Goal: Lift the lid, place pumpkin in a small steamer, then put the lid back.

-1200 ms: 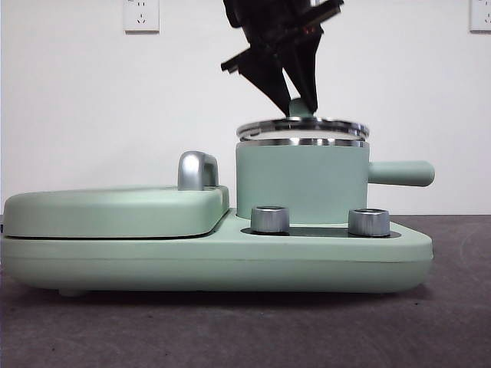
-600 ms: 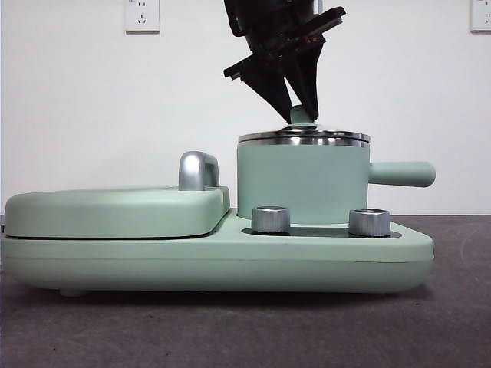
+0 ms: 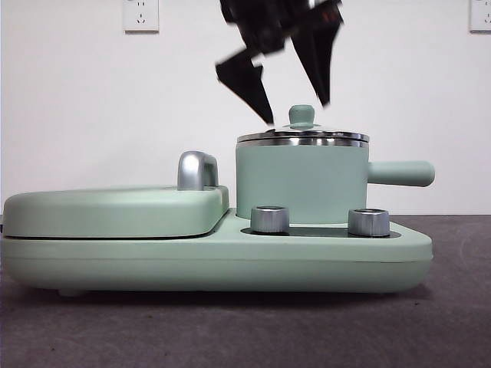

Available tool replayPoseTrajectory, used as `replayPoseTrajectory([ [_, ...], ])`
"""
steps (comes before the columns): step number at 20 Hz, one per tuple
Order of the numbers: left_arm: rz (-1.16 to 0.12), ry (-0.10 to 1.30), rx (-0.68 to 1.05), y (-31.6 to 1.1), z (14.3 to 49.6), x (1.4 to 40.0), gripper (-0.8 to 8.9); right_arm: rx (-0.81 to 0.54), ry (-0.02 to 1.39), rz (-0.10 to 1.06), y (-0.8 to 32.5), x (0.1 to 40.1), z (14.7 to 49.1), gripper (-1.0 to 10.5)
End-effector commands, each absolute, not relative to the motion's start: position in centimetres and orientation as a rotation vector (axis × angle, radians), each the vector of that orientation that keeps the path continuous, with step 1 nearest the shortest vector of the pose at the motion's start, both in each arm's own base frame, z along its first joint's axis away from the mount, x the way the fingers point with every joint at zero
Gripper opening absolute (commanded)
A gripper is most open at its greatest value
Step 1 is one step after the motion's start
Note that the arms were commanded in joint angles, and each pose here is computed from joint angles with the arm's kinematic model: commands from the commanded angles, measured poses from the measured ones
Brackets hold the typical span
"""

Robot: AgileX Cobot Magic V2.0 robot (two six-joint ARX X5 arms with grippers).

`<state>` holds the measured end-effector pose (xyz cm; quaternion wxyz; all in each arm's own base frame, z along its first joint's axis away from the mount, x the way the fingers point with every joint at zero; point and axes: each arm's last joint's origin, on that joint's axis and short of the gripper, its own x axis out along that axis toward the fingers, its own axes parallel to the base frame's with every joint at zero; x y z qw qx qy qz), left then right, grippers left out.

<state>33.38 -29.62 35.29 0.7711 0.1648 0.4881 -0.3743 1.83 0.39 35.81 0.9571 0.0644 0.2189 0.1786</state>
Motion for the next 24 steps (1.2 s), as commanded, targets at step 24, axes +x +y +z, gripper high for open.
replayPoseTrajectory([
  [24, -0.805, 0.549, 0.0, -6.5, 38.4, 6.8, 4.65, 0.105, 0.459, 0.813, 2.3, 1.9, 36.9, 5.8],
])
